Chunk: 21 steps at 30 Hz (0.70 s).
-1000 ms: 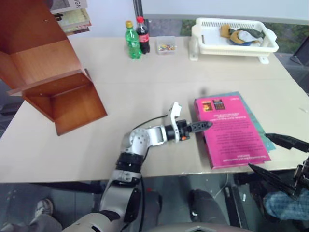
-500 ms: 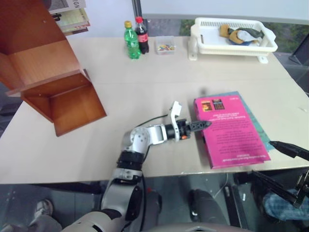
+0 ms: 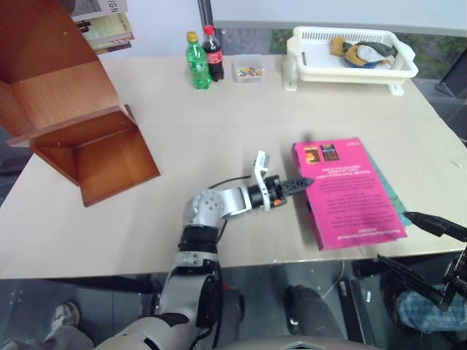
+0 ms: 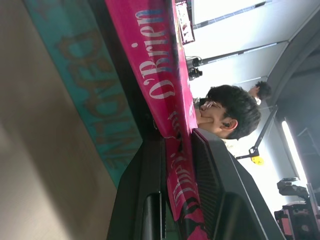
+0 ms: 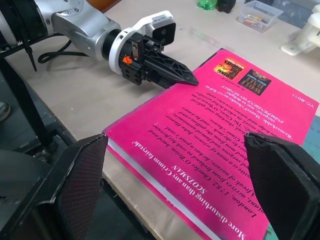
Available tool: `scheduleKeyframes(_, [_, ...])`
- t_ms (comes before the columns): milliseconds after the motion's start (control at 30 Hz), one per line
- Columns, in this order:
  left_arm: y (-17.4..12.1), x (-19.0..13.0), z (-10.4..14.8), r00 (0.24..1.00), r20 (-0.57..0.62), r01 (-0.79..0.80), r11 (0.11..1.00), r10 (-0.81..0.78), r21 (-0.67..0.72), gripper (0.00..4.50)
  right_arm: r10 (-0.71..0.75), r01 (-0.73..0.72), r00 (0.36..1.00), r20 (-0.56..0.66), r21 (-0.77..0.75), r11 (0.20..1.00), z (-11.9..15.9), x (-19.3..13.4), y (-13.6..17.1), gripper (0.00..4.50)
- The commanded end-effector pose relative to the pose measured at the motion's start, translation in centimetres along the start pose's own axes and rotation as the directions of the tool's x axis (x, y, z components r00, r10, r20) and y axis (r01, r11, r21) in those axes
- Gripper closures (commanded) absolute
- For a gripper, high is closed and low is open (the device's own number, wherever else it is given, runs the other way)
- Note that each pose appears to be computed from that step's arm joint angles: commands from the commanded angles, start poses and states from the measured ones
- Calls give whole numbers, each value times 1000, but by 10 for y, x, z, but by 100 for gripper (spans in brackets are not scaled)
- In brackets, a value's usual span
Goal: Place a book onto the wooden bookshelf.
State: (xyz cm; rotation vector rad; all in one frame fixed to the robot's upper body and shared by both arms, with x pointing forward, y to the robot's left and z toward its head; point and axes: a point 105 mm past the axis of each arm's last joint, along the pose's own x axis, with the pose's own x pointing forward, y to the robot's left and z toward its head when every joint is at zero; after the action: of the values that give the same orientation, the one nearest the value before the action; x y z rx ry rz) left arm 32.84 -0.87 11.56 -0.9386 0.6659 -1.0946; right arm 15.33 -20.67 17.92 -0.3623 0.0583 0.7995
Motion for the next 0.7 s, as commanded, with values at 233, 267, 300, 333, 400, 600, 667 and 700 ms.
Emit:
scheduleKeyframes(233, [-46,-59,61,975,223,-52,967,-4,248,367,44,-42,998,54,-37,998,9,13,-4,0])
scheduleKeyframes(267, [-51,-65,65,971,238,-64,959,-4,275,367,47,-45,997,60,-37,998,10,14,-4,0])
scheduleKeyframes(300, [-61,-72,69,971,238,-54,947,-24,317,367,55,-53,996,66,-39,998,10,16,-5,0])
scheduleKeyframes(333, [-75,-82,76,967,252,-55,924,-47,380,367,65,-62,995,77,-41,997,11,19,-6,0])
scheduleKeyframes(400, [-102,-100,89,960,273,-95,840,-65,534,367,87,-84,991,101,-38,996,12,27,-9,0])
scheduleKeyframes(600, [-138,-127,100,951,283,-305,254,123,918,367,165,-164,975,150,-17,986,15,54,-17,0])
scheduleKeyframes(667, [-140,-135,107,917,346,-351,-10,199,936,367,189,-189,969,159,-14,982,15,61,-20,0])
scheduleKeyframes(700, [-144,-138,111,894,392,-373,-123,218,920,367,200,-200,967,161,-13,980,14,64,-21,0])
